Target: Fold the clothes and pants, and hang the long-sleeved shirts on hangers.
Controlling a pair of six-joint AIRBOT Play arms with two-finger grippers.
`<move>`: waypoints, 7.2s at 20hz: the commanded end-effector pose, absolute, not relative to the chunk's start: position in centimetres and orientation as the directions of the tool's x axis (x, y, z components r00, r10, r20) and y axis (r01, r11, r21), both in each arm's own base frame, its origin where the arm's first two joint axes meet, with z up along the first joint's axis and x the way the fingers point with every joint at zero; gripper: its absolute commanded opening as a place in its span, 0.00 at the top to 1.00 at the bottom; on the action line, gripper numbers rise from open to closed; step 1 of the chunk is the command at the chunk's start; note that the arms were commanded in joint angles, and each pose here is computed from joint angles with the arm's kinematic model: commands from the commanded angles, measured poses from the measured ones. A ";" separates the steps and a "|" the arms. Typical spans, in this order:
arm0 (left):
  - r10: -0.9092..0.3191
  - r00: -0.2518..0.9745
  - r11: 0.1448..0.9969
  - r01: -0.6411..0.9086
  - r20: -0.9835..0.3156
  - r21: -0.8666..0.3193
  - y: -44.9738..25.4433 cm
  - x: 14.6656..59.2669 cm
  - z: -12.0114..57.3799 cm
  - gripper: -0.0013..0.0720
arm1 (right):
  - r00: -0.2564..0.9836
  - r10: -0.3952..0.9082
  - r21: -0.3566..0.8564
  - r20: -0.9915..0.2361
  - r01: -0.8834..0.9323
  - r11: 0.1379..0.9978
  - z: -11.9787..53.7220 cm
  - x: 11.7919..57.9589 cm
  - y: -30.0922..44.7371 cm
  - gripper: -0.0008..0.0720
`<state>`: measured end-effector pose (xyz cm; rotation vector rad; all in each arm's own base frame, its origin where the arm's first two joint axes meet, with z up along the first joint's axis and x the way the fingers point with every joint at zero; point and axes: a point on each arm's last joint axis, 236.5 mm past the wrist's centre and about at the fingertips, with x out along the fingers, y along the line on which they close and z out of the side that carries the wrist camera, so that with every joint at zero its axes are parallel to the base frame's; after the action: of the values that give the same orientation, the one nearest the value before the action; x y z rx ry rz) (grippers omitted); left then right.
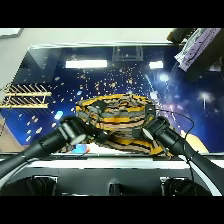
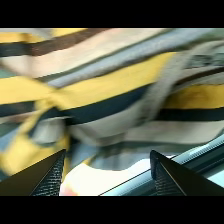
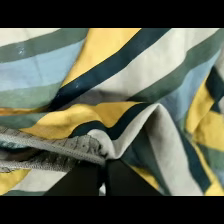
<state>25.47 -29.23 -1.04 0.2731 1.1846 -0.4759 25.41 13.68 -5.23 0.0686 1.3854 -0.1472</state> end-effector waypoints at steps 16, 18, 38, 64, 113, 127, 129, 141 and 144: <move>-0.180 0.383 0.894 0.448 -0.906 0.012 -30.8 30.2 -7.5 0.17 | 0.084 0.074 0.091 -0.994 0.230 0.969 -5.4 23.1 16.9 0.95; -0.182 0.379 0.895 0.445 -0.907 0.007 -30.9 30.4 -8.1 0.18 | 0.077 0.082 0.098 -0.994 0.234 0.967 -5.4 23.0 17.1 0.95; -0.346 0.587 0.902 0.424 -0.732 -0.087 -24.9 32.5 26.7 0.95 | 0.556 0.161 0.253 -0.815 0.090 0.963 25.6 28.4 14.7 0.95; -0.389 0.307 0.903 0.313 -0.869 -0.293 -27.9 31.6 14.1 0.96 | 0.370 -0.021 -0.048 -0.929 -0.064 0.997 15.9 29.8 14.5 0.95; 0.046 0.498 0.905 -0.387 -0.866 -0.175 34.8 30.2 -2.7 0.15 | 0.174 0.046 0.051 -0.984 0.026 0.998 4.9 29.1 18.9 0.95; 0.084 0.504 0.927 -0.357 -0.859 -0.119 37.5 27.7 -0.8 0.16 | 0.191 0.021 0.029 -0.981 0.035 0.999 4.9 29.5 18.3 0.95; 0.072 0.498 0.923 -0.361 -0.864 -0.131 37.6 27.5 -1.6 0.16 | 0.192 0.021 0.028 -0.981 0.035 0.999 4.9 29.5 18.3 0.95; 0.019 0.367 0.968 -0.238 -0.930 -0.074 36.2 29.4 -8.4 0.16 | 0.193 0.000 0.007 -0.981 0.037 0.999 4.9 29.5 17.8 0.95; 0.009 0.345 0.972 -0.224 -0.938 -0.073 36.0 29.3 -9.2 0.17 | 0.191 -0.017 -0.010 -0.981 0.039 0.999 4.9 29.5 17.4 0.95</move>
<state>29.37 35.97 -8.34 -0.2278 1.1801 0.1611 29.55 17.78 4.92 0.0317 1.3748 -0.0272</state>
